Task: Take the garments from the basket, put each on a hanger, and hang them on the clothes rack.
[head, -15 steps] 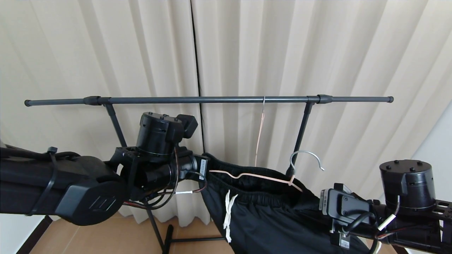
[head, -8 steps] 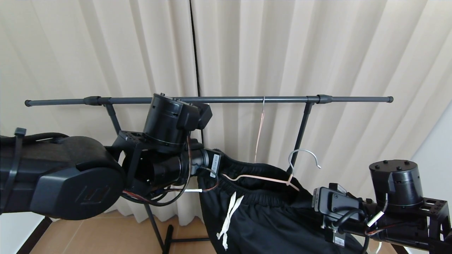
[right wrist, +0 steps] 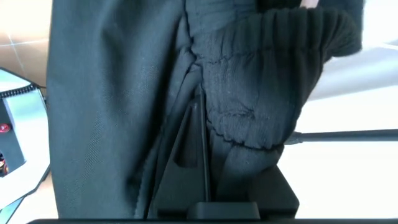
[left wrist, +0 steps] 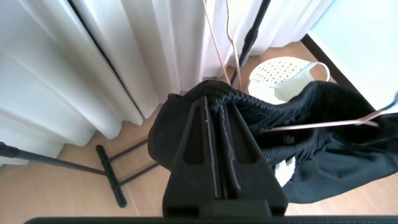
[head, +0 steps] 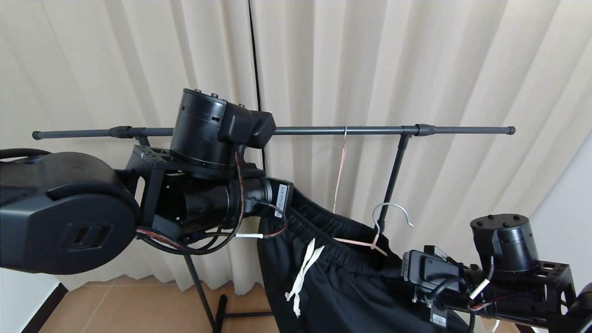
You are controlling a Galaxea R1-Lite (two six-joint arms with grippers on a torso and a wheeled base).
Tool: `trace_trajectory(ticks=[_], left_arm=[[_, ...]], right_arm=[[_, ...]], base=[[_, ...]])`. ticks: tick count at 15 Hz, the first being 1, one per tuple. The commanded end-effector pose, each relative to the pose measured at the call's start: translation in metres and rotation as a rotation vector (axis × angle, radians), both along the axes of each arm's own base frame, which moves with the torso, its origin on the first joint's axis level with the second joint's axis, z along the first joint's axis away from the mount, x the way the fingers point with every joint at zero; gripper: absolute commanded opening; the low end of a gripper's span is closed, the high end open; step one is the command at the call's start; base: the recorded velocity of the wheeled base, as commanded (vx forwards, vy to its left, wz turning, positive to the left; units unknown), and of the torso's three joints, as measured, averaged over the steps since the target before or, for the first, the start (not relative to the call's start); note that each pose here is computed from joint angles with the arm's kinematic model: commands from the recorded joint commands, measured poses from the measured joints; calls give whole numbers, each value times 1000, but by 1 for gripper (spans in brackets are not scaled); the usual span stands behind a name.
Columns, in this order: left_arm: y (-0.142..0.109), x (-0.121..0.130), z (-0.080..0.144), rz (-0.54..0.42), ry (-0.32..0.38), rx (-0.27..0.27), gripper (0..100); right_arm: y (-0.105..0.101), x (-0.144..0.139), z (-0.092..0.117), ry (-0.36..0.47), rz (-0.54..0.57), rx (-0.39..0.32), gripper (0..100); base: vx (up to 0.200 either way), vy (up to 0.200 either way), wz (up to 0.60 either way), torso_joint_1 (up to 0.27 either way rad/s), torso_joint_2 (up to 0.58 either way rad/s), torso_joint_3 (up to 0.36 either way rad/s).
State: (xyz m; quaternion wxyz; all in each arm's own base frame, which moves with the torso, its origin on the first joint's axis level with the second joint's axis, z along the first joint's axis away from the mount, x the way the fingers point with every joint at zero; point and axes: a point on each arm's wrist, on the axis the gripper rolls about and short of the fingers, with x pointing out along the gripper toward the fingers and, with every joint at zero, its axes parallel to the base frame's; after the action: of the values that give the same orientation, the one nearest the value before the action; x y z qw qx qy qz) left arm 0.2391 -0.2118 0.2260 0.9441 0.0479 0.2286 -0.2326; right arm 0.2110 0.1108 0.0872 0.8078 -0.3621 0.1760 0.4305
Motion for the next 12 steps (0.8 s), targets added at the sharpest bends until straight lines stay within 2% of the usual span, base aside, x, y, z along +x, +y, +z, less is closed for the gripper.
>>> trace_trajectory(ticks=[1,3,6,11,12], left_arm=[[2,-4,6,-3,-13,-12,0],[0,-8,4,-18,-7,-6,0],[-3,-20,-2,-50,48,45,0],[-6,-31,-25,-84,120,107,0],[-7,-34,-31,-84,142,108,0]], right_arm=[[2,3,-2,7,0,-2,0],[4,7,2,7,-20,26,0],[5,10,12,32,-85,114,0],[5,10,27,-18,-97,175,0],[6,11,29,-22,-121,228,0]], base=[[0,0,0,0,0,0],[0,0,0,0,0,0],[0,0,0,0,0,0],[0,0,0,0,0,0],[0,0,0,0,0,0]])
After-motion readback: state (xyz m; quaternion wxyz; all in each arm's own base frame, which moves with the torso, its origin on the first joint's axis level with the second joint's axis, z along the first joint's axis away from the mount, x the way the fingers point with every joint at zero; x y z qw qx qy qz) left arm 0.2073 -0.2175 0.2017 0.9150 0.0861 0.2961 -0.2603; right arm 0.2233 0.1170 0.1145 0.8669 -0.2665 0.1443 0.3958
